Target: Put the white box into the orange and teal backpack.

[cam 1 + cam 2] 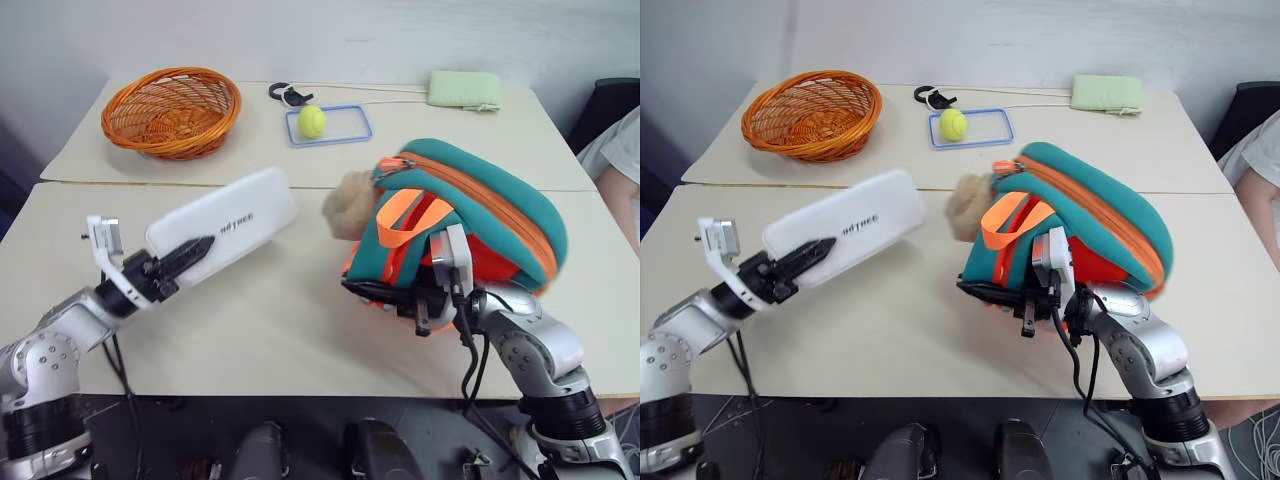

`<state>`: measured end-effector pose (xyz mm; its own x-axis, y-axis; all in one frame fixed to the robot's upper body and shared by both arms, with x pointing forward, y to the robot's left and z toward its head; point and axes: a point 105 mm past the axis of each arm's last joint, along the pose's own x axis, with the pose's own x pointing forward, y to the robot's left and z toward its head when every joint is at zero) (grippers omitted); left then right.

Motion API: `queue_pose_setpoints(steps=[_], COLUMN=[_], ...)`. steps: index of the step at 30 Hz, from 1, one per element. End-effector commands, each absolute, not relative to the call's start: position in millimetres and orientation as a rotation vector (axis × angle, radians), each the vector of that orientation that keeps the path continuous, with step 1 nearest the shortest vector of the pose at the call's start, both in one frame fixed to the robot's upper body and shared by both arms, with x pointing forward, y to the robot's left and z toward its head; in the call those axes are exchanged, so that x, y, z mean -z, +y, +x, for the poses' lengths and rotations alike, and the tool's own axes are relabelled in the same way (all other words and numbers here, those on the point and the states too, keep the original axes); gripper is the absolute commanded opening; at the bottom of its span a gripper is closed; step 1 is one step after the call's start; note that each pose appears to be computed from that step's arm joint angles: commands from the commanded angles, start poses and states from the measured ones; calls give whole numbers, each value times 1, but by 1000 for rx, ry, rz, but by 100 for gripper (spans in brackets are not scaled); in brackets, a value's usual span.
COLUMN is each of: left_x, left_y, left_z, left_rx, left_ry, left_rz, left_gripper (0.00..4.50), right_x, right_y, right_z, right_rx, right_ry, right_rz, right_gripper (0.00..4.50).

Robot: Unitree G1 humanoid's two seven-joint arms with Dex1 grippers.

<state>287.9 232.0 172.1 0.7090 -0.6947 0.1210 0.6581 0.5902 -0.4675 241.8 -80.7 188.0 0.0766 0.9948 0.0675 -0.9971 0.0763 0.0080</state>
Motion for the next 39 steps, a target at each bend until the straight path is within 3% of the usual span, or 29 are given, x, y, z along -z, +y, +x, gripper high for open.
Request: queue_pose_setpoints(steps=[1, 7, 10, 15, 21, 25, 32, 39], left_x=[-203, -238, -246, -263, -255, -245, -233, -243], left_y=[247, 229, 199, 164, 129, 114, 100, 28], left_z=[285, 269, 265, 288, 307, 304, 312, 350], left_rx=[776, 887, 981, 1028, 1177, 1326, 1392, 1429], left_ry=[-49, -177, -184, -280, -270, -232, -227, -208], left_rz=[-458, -354, -222, -66, 88, 159, 291, 435], left_gripper=[123, 123, 123, 123, 123, 123, 123, 123], right_x=[-184, -192, -201, -203, -197, -193, -189, -191], right_y=[-104, -148, -167, -170, -166, -165, -164, -156], right_z=[226, 248, 258, 259, 259, 259, 259, 254], right_rx=[-1534, -1390, -1347, -1363, -1348, -1338, -1323, -1363], right_ry=[83, 119, 139, 158, 166, 168, 149, 144], right_rz=[69, 18, -18, -29, -25, -26, -31, -11], right_gripper=[3, 3, 3, 3, 3, 3, 3, 3])
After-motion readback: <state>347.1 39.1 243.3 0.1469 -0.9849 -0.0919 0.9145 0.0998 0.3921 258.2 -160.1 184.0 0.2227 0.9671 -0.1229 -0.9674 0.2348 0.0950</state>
